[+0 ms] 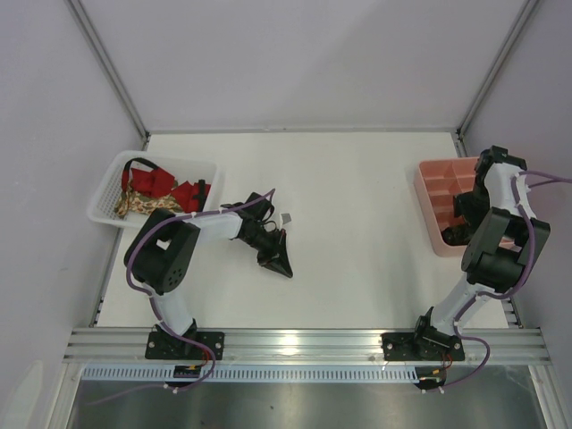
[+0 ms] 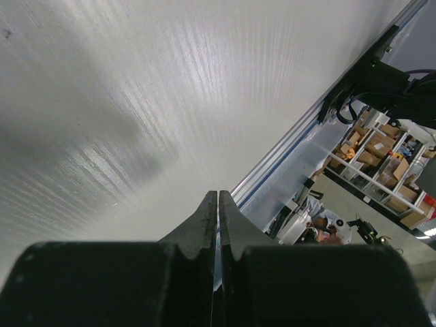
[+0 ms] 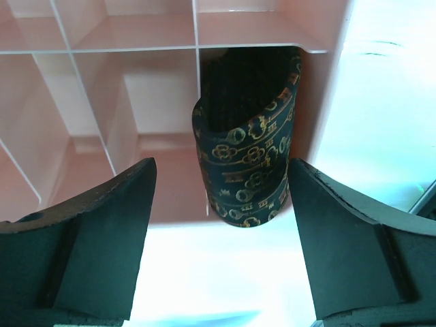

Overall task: Roll the ties
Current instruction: Place the rolled tie into the container

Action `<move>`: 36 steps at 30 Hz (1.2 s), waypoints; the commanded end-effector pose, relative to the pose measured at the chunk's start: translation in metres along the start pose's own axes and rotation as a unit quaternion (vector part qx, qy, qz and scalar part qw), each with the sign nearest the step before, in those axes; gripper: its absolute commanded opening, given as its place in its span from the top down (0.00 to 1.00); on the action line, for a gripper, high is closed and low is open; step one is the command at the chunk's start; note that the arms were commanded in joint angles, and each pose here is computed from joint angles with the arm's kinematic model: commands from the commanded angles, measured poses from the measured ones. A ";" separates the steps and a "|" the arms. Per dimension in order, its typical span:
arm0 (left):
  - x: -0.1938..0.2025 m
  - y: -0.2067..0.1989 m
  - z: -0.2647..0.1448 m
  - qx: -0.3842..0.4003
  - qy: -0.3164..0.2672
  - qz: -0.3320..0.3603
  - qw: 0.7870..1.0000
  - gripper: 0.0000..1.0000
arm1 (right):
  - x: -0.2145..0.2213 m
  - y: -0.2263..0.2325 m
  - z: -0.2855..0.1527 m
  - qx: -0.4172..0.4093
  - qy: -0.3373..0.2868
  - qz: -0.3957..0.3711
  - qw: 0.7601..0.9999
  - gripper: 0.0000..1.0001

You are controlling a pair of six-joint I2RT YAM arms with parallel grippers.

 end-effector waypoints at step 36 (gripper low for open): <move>0.000 -0.008 -0.008 0.019 -0.011 0.021 1.000 0.92 | 0.015 -0.026 0.015 -0.013 0.010 -0.005 1.000 0.57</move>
Point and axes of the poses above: each gripper's point midway between its finger pads, its own z axis out along the fingers, its own y axis along the line the jaws close on, x = y × z, the point moved 8 cm from there along -z, back along the fingers
